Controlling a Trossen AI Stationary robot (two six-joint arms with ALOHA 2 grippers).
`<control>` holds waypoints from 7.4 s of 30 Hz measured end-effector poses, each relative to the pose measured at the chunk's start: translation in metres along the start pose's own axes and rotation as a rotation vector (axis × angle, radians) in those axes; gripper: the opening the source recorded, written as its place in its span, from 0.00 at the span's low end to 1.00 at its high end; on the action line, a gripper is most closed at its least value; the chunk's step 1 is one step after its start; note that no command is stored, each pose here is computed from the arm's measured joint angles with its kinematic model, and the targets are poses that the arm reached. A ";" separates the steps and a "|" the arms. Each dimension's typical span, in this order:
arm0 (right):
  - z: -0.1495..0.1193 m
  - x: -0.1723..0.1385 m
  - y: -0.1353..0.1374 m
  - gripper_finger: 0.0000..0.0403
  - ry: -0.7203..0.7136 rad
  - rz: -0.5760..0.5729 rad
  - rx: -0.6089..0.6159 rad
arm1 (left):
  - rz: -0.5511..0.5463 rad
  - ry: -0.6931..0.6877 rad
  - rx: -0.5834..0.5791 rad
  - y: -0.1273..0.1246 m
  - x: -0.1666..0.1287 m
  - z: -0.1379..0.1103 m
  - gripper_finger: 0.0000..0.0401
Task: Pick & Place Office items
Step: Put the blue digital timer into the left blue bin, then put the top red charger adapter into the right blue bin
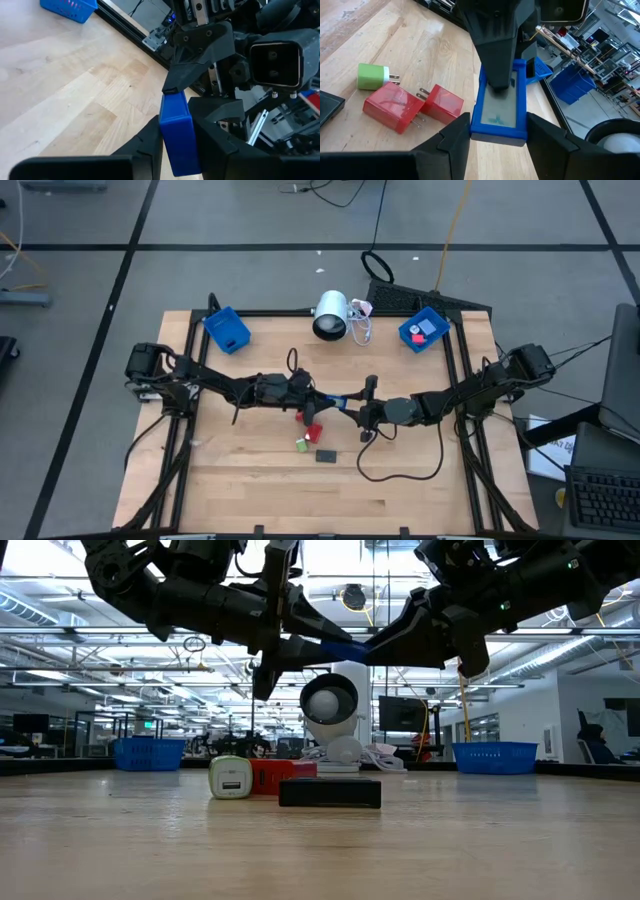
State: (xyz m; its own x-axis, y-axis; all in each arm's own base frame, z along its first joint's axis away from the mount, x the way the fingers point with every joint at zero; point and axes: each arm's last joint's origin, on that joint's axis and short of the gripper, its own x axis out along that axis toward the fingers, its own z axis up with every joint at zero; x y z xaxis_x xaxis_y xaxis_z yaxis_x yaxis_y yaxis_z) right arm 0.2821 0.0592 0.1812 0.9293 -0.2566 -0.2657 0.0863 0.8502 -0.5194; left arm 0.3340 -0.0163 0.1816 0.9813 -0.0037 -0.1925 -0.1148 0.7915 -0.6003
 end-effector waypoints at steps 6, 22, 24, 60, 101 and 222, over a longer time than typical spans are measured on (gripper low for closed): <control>0.001 0.000 0.000 0.40 -0.005 -0.002 0.028 | -0.001 -0.006 0.088 -0.002 -0.002 0.003 0.21; 0.022 -0.030 -0.024 0.41 -0.104 0.208 0.329 | 0.092 -0.036 0.427 -0.039 -0.055 0.039 0.15; 0.022 -0.035 -0.026 0.41 -0.106 0.258 0.338 | 0.100 -0.047 0.460 -0.045 -0.062 0.040 0.15; -0.063 -0.096 -0.062 0.39 -0.348 0.168 0.621 | 0.880 -0.541 0.416 0.029 -0.201 -0.008 0.15; -0.063 -0.095 -0.062 0.39 -0.340 0.164 0.616 | 1.454 -0.564 -0.097 0.148 -0.212 -0.001 0.28; -0.066 -0.093 -0.061 0.39 -0.312 0.138 0.620 | 0.787 0.834 0.074 0.023 -0.011 -0.044 0.58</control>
State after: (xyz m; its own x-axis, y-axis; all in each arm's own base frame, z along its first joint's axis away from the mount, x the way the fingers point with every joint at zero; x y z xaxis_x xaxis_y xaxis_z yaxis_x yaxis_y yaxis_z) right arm 0.1671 0.0007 0.1843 0.9980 -0.0629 -0.0027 0.0629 0.9944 0.0854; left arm 0.3137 -0.0245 0.1360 0.2303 0.1264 -0.9649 -0.6142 0.7879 -0.0434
